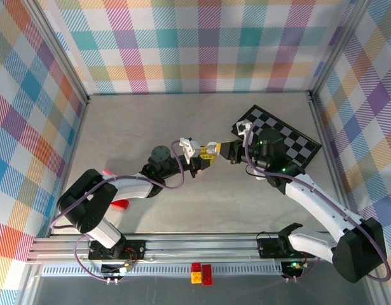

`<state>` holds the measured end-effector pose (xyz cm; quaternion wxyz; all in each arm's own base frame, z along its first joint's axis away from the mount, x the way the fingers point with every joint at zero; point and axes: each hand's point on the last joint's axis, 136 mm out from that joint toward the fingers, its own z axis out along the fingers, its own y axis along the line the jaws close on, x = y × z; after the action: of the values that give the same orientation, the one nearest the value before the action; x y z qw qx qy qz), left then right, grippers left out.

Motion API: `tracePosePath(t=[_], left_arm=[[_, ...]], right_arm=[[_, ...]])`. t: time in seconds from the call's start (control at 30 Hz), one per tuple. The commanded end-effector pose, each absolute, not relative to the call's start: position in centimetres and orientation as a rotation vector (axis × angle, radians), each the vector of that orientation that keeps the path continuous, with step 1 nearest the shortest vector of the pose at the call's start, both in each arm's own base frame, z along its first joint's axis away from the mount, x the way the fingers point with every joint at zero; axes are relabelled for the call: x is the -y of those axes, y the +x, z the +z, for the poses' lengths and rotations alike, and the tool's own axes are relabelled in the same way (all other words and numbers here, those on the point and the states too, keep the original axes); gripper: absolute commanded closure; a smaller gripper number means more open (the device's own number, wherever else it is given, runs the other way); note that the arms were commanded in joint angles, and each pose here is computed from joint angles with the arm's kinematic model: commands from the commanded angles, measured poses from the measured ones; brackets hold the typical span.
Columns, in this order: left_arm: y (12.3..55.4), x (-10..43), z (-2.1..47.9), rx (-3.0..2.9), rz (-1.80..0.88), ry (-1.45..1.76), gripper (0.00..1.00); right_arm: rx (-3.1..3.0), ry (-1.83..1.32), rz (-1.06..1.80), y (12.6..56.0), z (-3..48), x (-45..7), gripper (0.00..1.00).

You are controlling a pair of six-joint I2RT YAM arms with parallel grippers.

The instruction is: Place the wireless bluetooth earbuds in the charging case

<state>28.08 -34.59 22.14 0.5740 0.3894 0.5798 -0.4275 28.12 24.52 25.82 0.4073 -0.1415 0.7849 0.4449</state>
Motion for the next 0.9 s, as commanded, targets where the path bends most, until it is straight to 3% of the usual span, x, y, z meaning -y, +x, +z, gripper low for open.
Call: tracePosePath(t=[0.0,0.73,0.87], left_arm=[[27.1,35.0,24.4,-1.264,-1.033,0.923,0.98],[27.6,34.4,26.0,-1.258,-1.034,0.869,0.98],[27.3,34.4,26.3,-1.25,-1.041,0.874,0.98]], right_arm=[[-1.949,-0.377,1.148,28.1,26.4,-25.1,0.82],[-2.002,-0.379,1.165,27.2,24.6,-25.3,0.81],[-2.009,-0.371,1.143,27.4,24.4,-25.3,0.7]])
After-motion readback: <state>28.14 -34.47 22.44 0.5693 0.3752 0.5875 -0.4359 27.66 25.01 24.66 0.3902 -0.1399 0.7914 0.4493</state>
